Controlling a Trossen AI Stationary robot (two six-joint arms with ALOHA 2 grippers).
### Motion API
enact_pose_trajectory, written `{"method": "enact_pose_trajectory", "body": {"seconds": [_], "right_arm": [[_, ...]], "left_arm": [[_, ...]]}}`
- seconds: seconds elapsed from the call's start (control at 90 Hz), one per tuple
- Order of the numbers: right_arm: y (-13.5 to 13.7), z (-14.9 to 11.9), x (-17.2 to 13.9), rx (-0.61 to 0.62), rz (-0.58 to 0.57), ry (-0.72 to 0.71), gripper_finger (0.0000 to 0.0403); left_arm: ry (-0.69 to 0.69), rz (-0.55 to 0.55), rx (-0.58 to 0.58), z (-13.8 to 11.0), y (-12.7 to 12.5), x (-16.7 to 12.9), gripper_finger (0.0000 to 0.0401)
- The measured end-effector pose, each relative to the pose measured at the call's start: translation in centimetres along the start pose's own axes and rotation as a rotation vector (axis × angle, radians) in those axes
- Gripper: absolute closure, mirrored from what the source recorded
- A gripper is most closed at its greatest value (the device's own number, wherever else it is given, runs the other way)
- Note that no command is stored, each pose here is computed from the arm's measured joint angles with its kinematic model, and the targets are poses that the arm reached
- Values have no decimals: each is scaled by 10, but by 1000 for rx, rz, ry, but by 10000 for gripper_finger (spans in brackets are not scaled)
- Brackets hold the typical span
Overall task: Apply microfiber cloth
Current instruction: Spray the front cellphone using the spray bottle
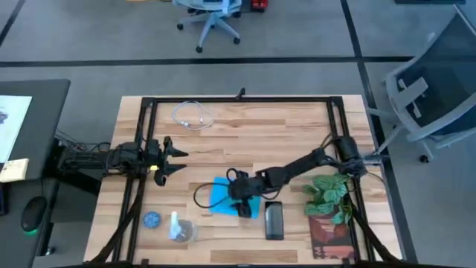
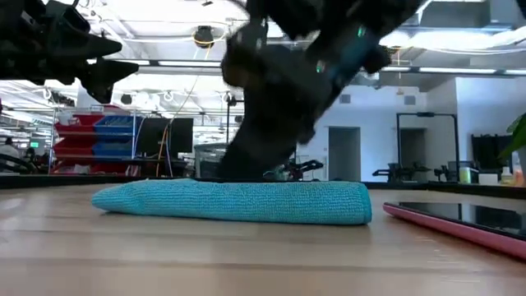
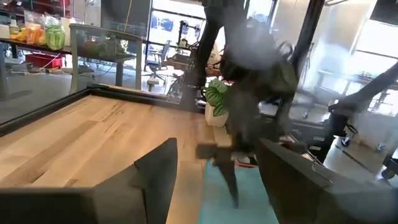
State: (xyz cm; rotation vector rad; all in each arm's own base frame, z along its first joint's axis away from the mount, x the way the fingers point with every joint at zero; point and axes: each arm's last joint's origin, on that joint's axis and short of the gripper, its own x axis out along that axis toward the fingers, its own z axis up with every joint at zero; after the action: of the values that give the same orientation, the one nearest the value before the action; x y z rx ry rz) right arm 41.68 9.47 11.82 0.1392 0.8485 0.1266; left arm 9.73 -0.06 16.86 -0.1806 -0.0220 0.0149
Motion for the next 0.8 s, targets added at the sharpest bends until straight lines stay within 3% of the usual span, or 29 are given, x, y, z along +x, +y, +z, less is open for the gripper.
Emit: {"method": "enact_pose_trajectory", "body": {"seconds": [0.133, 0.278, 0.322, 0.589, 0.711, 0.8], "right_arm": [[-4, -3, 8, -31, -31, -3, 220], [-9, -10, 8, -122, -134, 15, 358], [-13, -11, 4, -160, -152, 27, 382], [-64, -2, -33, -256, -309, 127, 399], [-76, 17, -58, -279, -327, 56, 400], [-78, 22, -66, -269, -264, 11, 401]], "left_arm": [[0, 0, 0, 0, 0, 0, 205], [-1, 0, 0, 0, 0, 0, 205], [0, 0, 0, 0, 0, 0, 205], [0, 0, 0, 0, 0, 0, 205], [0, 0, 0, 0, 0, 0, 205], [0, 0, 0, 0, 0, 0, 205]]}}
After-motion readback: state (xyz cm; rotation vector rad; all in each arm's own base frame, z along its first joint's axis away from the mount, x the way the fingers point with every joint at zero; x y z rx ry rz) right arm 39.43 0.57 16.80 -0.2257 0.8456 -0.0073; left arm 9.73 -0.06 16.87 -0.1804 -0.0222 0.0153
